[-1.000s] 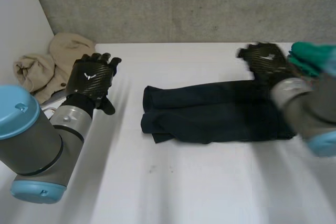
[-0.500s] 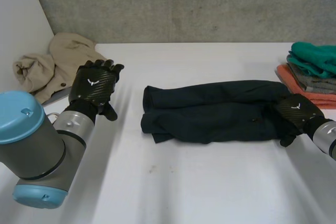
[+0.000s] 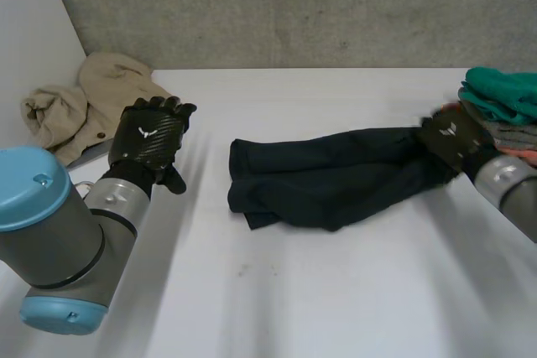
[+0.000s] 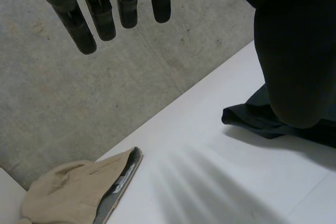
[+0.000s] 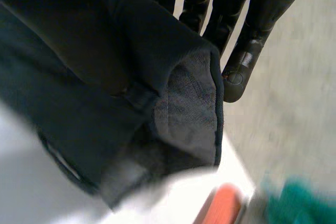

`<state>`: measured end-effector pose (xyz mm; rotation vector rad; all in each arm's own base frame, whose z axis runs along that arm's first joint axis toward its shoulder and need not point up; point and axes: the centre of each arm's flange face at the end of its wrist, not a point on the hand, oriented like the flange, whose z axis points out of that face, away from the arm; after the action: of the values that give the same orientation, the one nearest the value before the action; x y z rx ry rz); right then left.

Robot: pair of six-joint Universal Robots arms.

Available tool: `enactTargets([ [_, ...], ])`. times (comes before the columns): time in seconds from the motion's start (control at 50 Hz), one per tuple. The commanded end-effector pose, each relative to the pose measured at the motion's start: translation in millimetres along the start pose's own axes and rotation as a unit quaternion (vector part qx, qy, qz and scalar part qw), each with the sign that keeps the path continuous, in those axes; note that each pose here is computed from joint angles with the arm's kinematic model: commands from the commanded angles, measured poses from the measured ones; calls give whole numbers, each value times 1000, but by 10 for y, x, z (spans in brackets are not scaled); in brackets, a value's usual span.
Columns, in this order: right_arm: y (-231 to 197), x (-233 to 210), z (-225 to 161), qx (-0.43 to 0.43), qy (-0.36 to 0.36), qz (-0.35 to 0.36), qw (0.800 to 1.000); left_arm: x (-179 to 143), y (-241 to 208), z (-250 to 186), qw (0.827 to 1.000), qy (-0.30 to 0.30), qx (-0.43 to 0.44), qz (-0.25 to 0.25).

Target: Fold the laundry.

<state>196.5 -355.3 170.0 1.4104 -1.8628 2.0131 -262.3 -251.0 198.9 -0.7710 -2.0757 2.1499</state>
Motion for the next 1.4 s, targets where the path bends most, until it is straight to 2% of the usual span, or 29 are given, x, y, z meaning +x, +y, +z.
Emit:
enactTargets([
  [0.02, -886, -266, 43, 101, -57, -51, 992, -24, -32, -28, 1000, -3, 4, 0],
  [0.06, -1139, -537, 73, 139, -100, -64, 983, -29, -46, -36, 1000, -4, 5, 0],
  [0.14, -1362, -1050, 104, 190, -173, -84, 963, -39, -54, -58, 1000, -4, 3, 0],
  [0.3, -1357, -1854, 156, 206, -268, -78, 938, -65, -57, -108, 1000, -8, 2, 0],
  [0.36, -1339, -1985, 184, 204, -272, -77, 937, -122, -29, -87, 1000, -16, -3, 0],
  [0.42, -1412, -1983, 167, 201, -266, -68, 940, -161, -23, -67, 1000, -21, -3, -1],
  [0.5, -1580, -1928, 104, 192, -260, -18, 946, -231, -75, -4, 999, -33, 8, -1],
  [0.6, -1970, -1382, -23, 171, -189, 151, 955, -289, -374, 148, 997, -44, 59, -5],
  [0.62, -2015, -1133, -28, 159, -145, 207, 954, -294, -412, 179, 997, -44, 65, -5],
  [0.66, -1978, -924, -18, 143, -111, 250, 951, -275, -604, 260, 995, -40, 94, -16],
  [0.68, -1820, -723, 27, 113, -69, 292, 947, -207, -686, 315, 994, -28, 105, -26],
  [0.72, -1616, -532, 41, 65, -22, 322, 944, -95, -721, 377, 994, -11, 105, -34],
  [0.8, -1425, -421, 21, 7, 22, 328, 944, 355, -754, 571, 993, 71, 85, -38],
  [0.88, -1350, -452, 45, -15, 31, 319, 947, 728, -660, 730, 987, 142, 60, -35],
  [1.02, -1166, -580, 256, -33, 21, 314, 948, 1077, -311, 917, 982, 186, 4, -27],
  [1.12, -1046, -682, 414, -43, 11, 313, 949, 1122, -73, 924, 982, 185, -41, -20],
  [1.18, -1005, -810, 486, -45, -5, 301, 952, 1059, 69, 950, 986, 154, -70, -7],
  [1.24, -991, -984, 539, -48, -26, 282, 958, 982, 169, 966, 988, 125, -90, 25],
  [1.34, -856, -1220, 621, -72, -48, 254, 963, 972, 359, 942, 980, 121, -115, 109],
  [1.4, -782, -1324, 657, -80, -57, 238, 966, 960, 404, 943, 978, 111, -123, 124],
])
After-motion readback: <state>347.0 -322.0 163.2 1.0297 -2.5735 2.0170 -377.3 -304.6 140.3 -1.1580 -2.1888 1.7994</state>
